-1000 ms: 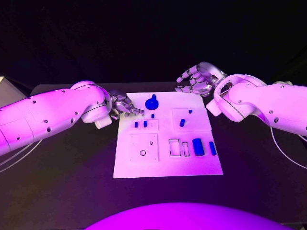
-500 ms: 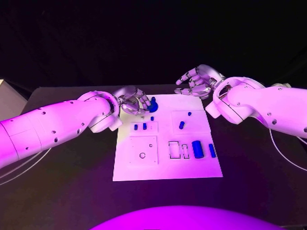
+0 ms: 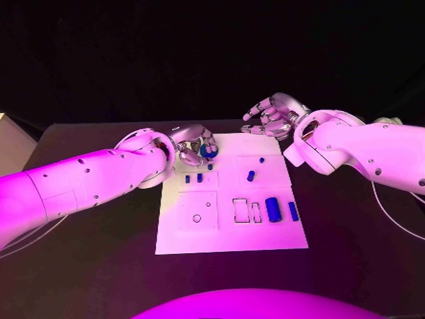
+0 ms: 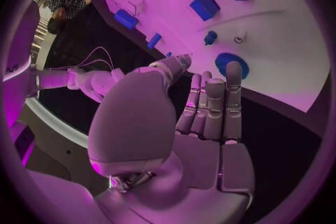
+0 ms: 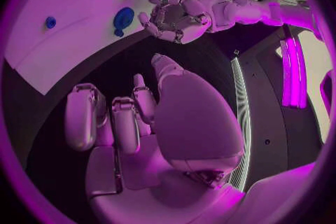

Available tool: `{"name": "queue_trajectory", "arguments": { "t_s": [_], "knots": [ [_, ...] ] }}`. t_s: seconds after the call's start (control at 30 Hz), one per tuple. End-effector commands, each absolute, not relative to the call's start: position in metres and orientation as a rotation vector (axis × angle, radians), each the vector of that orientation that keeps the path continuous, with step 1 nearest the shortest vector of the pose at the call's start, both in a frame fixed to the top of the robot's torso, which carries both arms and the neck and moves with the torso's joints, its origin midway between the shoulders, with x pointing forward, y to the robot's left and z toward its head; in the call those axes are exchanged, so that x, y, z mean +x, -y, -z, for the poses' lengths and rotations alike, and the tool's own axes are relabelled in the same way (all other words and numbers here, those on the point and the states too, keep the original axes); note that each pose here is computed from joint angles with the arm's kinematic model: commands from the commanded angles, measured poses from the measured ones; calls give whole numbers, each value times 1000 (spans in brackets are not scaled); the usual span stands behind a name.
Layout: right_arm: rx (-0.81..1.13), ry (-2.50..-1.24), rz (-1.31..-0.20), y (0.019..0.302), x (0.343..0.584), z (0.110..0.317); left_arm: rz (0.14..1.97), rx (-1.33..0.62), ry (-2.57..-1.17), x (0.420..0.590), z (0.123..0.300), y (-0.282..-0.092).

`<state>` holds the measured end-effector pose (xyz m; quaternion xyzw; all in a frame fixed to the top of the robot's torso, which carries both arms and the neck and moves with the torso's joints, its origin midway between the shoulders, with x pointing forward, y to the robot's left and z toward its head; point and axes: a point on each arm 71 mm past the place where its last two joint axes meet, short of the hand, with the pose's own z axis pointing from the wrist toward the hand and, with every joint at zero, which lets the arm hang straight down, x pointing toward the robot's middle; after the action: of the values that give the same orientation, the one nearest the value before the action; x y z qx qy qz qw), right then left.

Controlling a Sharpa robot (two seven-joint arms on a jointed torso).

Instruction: Assemble the parts on the task board

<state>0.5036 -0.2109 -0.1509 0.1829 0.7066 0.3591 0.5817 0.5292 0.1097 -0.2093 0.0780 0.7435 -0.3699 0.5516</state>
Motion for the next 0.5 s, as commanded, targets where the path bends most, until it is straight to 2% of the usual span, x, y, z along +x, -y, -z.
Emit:
{"name": "queue_trajectory", "arguments": {
  "t_s": [0.03, 0.5],
  "knots": [
    [414, -1648, -850, 209, 503, 151, 778, 297, -1791, 529, 214, -107],
    [413, -1648, -851, 209, 503, 151, 702, 366, -1890, 529, 222, -97]
  ]
}}
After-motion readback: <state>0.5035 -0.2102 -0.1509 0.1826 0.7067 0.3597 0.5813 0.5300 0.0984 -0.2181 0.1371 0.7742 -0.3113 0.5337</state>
